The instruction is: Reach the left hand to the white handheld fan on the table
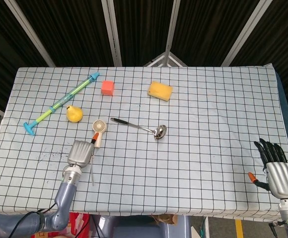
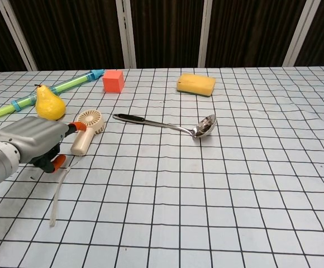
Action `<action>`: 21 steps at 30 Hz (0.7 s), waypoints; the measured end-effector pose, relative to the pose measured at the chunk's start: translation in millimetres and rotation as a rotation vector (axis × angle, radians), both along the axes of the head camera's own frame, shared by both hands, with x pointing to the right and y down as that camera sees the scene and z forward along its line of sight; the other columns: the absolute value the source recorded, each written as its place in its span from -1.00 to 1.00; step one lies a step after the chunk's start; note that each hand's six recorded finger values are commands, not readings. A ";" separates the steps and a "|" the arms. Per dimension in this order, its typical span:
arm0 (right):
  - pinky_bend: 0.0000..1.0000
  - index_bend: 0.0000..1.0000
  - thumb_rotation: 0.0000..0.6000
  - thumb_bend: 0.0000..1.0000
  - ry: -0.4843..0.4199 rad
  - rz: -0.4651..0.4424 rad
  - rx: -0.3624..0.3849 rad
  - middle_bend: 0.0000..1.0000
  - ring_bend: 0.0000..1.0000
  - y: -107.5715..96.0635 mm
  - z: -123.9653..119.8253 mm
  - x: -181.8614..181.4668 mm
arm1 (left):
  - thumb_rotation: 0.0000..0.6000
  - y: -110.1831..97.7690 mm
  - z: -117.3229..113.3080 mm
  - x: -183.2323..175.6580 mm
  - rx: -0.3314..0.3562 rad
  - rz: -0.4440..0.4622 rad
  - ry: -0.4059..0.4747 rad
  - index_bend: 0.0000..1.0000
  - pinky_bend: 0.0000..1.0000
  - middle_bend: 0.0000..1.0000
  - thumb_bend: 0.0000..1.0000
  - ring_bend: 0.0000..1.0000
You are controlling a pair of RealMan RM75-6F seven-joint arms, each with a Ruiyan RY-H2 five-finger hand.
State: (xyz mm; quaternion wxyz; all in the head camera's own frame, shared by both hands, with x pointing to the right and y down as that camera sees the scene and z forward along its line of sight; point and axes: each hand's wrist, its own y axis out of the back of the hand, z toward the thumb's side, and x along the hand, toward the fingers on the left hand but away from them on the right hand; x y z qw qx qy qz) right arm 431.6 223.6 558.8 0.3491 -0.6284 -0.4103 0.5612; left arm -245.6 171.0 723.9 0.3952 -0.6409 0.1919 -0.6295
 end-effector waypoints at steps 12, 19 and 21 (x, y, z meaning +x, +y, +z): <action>-1.00 -0.87 1.00 -0.44 0.001 0.001 0.000 -1.00 -1.00 0.1 0.0 0.1 | 1.00 9.9 12.1 -5.3 -0.026 0.004 -0.020 -0.78 0.19 0.73 0.43 0.26; -1.00 -0.87 1.00 -0.44 0.003 0.000 0.002 -1.00 -1.00 0.1 0.0 0.0 | 1.00 -3.7 -5.5 -1.6 0.039 -0.032 0.050 -0.81 0.16 0.60 0.40 0.14; -1.00 -0.87 1.00 -0.44 0.003 0.000 0.002 -1.00 -1.00 0.1 0.0 0.0 | 1.00 -9.8 -16.3 -1.0 0.071 -0.042 0.082 -0.85 0.10 0.49 0.35 0.04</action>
